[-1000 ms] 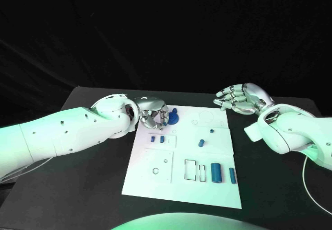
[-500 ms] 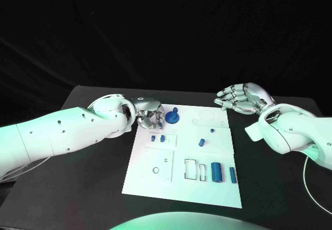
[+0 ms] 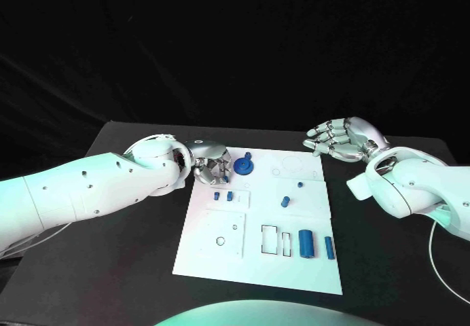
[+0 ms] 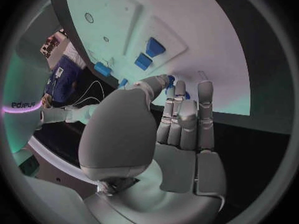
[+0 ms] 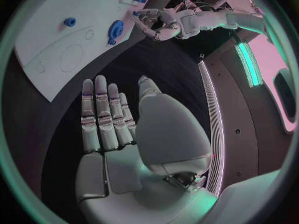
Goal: Assemble the parts on the task board
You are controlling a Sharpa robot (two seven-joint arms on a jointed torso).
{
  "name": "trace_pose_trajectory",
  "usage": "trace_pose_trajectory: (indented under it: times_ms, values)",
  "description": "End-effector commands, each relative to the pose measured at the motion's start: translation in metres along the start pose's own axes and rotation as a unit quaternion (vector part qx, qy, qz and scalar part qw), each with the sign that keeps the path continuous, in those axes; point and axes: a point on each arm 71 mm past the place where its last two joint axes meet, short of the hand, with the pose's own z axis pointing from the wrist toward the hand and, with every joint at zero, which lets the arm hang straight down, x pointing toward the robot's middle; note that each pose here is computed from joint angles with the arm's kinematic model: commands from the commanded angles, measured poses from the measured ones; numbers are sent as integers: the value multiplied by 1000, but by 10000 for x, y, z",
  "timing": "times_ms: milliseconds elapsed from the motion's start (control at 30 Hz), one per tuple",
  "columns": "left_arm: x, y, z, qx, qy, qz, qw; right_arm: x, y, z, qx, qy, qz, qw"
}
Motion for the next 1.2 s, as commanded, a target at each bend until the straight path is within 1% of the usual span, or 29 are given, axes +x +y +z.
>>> trace_pose_trajectory:
  times_ms: [33,433,1000,1200]
  values:
    - [24,-23,8,4,11,-8,1000,7,8,-1,-5,1,-1,1000]
    - [34,-28,15,4,16,-10,1000,8,11,1,-6,-1,-1,1000]
    - [73,-51,47,4,29,-10,1000,8,12,1,-6,-1,-1,1000]
    - [78,-45,48,0,31,-7,999,7,11,1,-6,-1,-2,1000]
